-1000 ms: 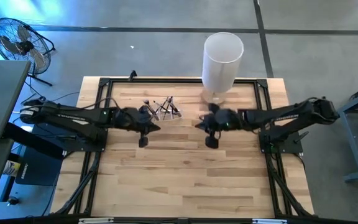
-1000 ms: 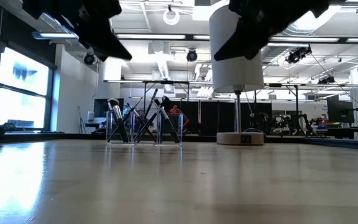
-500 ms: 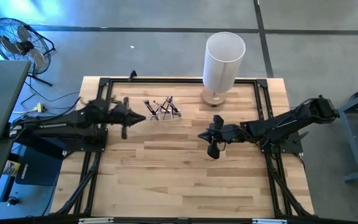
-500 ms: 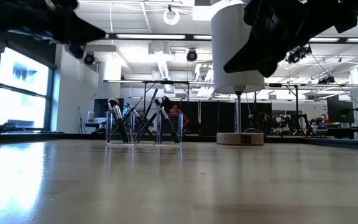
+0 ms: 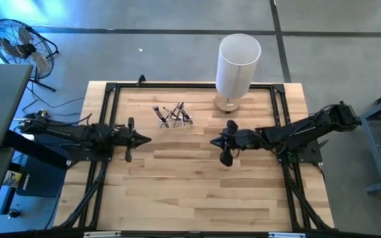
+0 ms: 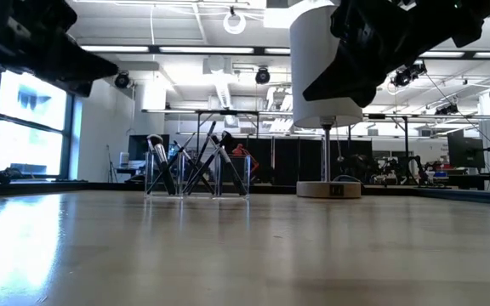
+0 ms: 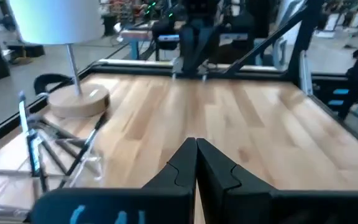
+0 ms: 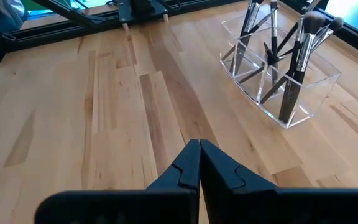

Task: Put items in baskets/containers
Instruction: Return to Home Position

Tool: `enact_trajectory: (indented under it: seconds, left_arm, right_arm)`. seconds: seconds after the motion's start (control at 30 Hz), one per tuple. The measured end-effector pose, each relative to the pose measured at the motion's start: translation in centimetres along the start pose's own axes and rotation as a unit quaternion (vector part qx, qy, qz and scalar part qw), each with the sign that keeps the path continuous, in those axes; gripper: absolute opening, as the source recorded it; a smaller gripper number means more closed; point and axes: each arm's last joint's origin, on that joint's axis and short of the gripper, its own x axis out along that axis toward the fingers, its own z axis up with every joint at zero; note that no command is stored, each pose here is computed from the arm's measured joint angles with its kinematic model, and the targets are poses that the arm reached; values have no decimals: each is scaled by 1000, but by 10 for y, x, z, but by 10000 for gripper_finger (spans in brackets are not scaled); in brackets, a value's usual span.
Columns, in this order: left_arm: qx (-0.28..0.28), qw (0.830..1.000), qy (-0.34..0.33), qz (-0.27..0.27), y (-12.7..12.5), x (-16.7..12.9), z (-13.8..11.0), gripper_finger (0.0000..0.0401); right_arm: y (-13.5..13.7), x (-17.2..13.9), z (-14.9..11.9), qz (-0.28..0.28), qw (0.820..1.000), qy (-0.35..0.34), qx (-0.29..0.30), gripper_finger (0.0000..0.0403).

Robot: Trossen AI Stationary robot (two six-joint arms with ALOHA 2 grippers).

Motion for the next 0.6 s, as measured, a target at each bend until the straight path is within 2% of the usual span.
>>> enact_trajectory:
  seconds: [0.07, 0.23, 0.43, 0.6]
  left_arm:
    - [3, 1000, 14, -2, 0, -2, -3, 0]
    - [7, 998, 27, -56, -1, -13, -6, 0]
    - [23, 998, -11, -55, 3, -29, -4, 0]
    - [43, 990, -58, -118, -1, -25, -13, 0]
  right_arm:
    - [-1, 0, 0, 1, 1000, 0, 1, 0]
    - [0, 0, 1, 6, 1000, -1, 2, 0]
    - [0, 0, 1, 6, 1000, -1, 2, 0]
    - [0, 0, 1, 6, 1000, -2, 2, 0]
